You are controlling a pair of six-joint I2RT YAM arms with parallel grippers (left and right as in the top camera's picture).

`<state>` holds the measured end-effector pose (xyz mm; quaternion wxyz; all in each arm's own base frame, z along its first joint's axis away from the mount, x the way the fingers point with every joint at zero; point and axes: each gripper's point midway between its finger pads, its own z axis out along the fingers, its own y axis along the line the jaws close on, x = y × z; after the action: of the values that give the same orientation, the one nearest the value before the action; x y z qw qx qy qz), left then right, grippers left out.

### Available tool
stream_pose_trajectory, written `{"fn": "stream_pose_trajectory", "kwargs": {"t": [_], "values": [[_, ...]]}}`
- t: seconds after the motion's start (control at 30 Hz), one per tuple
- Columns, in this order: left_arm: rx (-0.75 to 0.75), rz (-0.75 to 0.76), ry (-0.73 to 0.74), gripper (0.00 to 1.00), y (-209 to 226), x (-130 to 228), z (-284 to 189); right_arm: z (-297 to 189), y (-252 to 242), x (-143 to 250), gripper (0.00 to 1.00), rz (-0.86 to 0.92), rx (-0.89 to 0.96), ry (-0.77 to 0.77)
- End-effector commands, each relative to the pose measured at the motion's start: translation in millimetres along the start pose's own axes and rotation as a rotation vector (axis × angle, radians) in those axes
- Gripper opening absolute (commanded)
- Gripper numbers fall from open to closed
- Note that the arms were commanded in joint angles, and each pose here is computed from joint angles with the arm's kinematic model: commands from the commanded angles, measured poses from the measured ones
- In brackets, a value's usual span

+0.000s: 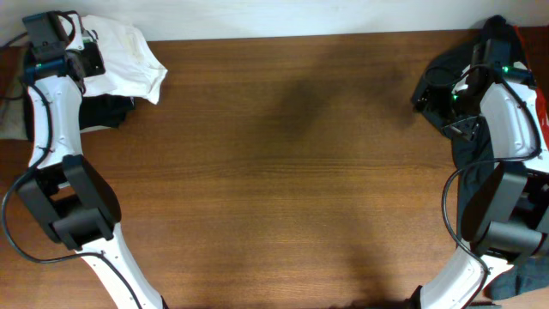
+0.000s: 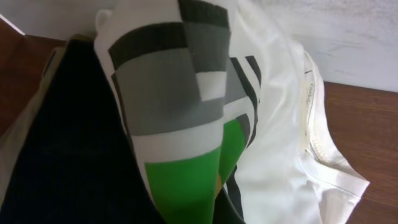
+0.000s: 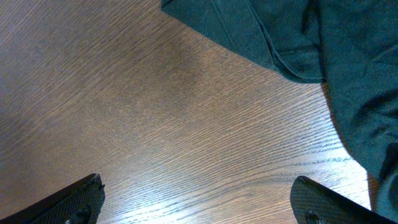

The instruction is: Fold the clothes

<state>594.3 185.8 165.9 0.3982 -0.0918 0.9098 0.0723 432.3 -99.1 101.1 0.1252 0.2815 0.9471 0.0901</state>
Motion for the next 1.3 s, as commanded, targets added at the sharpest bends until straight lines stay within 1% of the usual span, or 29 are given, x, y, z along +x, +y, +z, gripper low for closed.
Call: {"fn": "stream_pose_trajectory", "kwargs": {"t": [0.0,0.07,0.17,0.27,0.43,0.57,0.67,0.77,0.83,0.93,1.0,1.07,1.13,1.17,1.2,1.23,1.27], "values": [[0.092,-0.004,-0.063,0.01,-12.8,-24.1,-12.1,-3.2,0.8,-5.8,0.99,-0.009,0.004,-0.017],[0.119,-0.008,-0.074,0.01,-25.7,-36.0,-22.6,-3.2,0.8,-5.8,0.99,-0.009,0.004,-0.018],[0.141,-0.018,-0.080,0.01,-41.2,-58.0,-51.7,-3.2,0.8,-5.8,0.99,-0.009,0.004,-0.017],[0.145,-0.049,-0.092,0.01,-43.5,-70.3,-68.0,-3.2,0.8,-5.8,0.99,-0.009,0.004,-0.018],[0.142,-0.056,-0.074,0.01,-41.2,-66.4,-67.6,-3.2,0.8,-5.8,0.99,-0.009,0.004,-0.017],[0.122,-0.013,-0.033,0.01,-27.1,-49.2,-43.0,-3.2,0.8,-5.8,0.99,-0.009,0.004,-0.017],[0.059,-0.033,0.026,0.01,5.8,-23.1,-9.4,-3.2,0.8,-5.8,0.99,-0.009,0.004,-0.017],[-0.009,-0.009,0.050,0.01,50.5,-3.1,15.3,-3.2,0.8,-5.8,0.99,-0.009,0.004,-0.018],[-0.045,-0.035,0.057,0.01,82.4,11.1,31.4,-3.2,0.8,-5.8,0.99,-0.009,0.004,-0.018],[-0.125,-0.097,0.053,0.01,127.5,22.3,37.0,-3.2,0.8,-5.8,0.99,-0.009,0.004,-0.017],[-0.152,-0.113,0.020,0.01,147.7,18.2,33.8,-3.2,0.8,-5.8,0.99,-0.009,0.004,-0.017],[-0.159,-0.118,0.019,0.17,153.3,19.3,32.8,-3.2,0.8,-5.8,0.99,-0.009,0.004,-0.017],[-0.157,-0.121,0.033,0.17,153.3,23.5,33.2,-3.2,0.8,-5.8,0.99,-0.009,0.004,-0.017],[-0.155,-0.122,0.041,0.43,152.5,25.9,33.9,-3.2,0.8,-5.8,0.99,-0.009,0.004,-0.017],[-0.151,-0.121,0.049,0.87,150.0,28.5,35.4,-3.2,0.8,-5.8,0.99,-0.009,0.004,-0.017],[-0.149,-0.121,0.054,0.99,148.7,29.9,36.3,-3.2,0.8,-5.8,0.99,-0.009,0.004,-0.018],[-0.146,-0.120,0.060,0.99,147.4,31.2,36.4,-3.2,0.8,-5.8,0.99,-0.009,0.004,-0.018]]}}
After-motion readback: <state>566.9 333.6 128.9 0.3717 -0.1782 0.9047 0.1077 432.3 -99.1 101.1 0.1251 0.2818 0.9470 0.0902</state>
